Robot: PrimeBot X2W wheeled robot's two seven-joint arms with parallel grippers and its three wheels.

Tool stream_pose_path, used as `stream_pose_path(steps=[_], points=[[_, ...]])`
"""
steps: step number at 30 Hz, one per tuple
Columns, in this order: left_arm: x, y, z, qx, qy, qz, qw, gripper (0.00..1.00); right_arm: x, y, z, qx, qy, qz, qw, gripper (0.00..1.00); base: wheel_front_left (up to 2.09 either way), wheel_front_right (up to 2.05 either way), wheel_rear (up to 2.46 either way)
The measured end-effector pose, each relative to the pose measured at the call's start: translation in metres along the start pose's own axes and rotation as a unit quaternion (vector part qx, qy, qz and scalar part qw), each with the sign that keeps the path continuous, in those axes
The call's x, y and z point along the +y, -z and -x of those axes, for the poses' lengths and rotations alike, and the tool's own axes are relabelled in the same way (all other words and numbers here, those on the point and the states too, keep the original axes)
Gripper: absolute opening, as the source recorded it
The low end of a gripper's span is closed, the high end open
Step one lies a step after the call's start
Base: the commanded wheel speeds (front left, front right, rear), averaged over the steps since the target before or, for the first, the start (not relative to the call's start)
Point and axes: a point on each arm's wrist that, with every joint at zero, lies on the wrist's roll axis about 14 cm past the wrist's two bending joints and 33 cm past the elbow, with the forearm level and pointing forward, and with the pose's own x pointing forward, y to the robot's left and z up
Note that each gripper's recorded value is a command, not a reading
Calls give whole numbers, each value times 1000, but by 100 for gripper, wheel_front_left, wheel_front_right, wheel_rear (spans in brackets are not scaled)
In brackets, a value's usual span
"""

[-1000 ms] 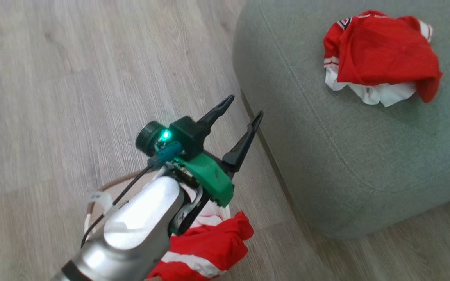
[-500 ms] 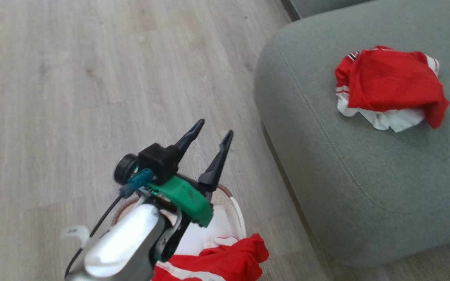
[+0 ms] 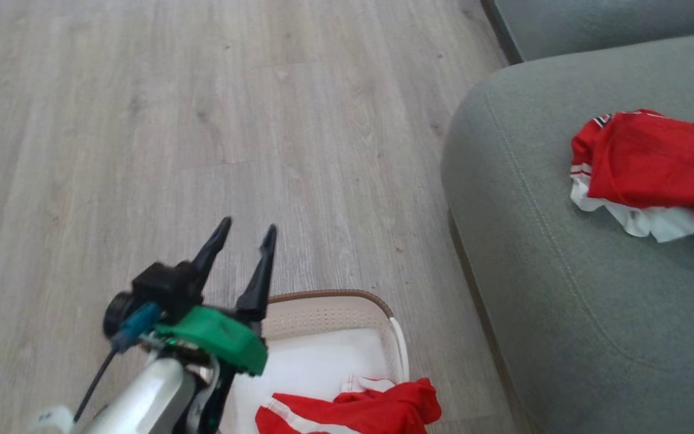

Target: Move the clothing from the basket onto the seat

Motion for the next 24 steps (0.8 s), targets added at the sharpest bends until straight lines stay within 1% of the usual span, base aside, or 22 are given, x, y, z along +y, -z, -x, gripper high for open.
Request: stream_pose_path(steps=[2, 5, 7, 9, 11, 16, 20, 24], points=[[12, 1, 9, 2, -23, -1, 1000, 100, 3, -1, -1, -12, 1, -16, 1000, 100, 0, 0, 0], [28, -2, 19, -5, -52, -4, 999, 100, 12, -22, -4, -62, -2, -44, 997, 100, 0, 0, 0], [37, -6, 24, -11, -71, -4, 997, 100, 19, -26, -3, -87, -3, -59, 994, 100, 0, 0, 0], [46, -11, 30, -18, -93, -2, 995, 100, 28, -18, 3, -99, -2, -75, 992, 100, 0, 0, 0], [53, -11, 36, -20, -111, 0, 994, 100, 43, -2, 12, -100, -3, -88, 991, 100, 0, 0, 0], [59, -5, 49, -14, -130, 0, 991, 100, 82, 34, 39, -97, -5, -122, 988, 100, 0, 0, 0], [67, -4, 55, -16, -146, -1, 989, 100, 100, 40, 53, -106, -2, -124, 987, 100, 0, 0, 0], [71, -3, 60, -20, -156, -8, 987, 100, 126, 38, 60, -117, -16, -134, 984, 100, 0, 0, 0]])
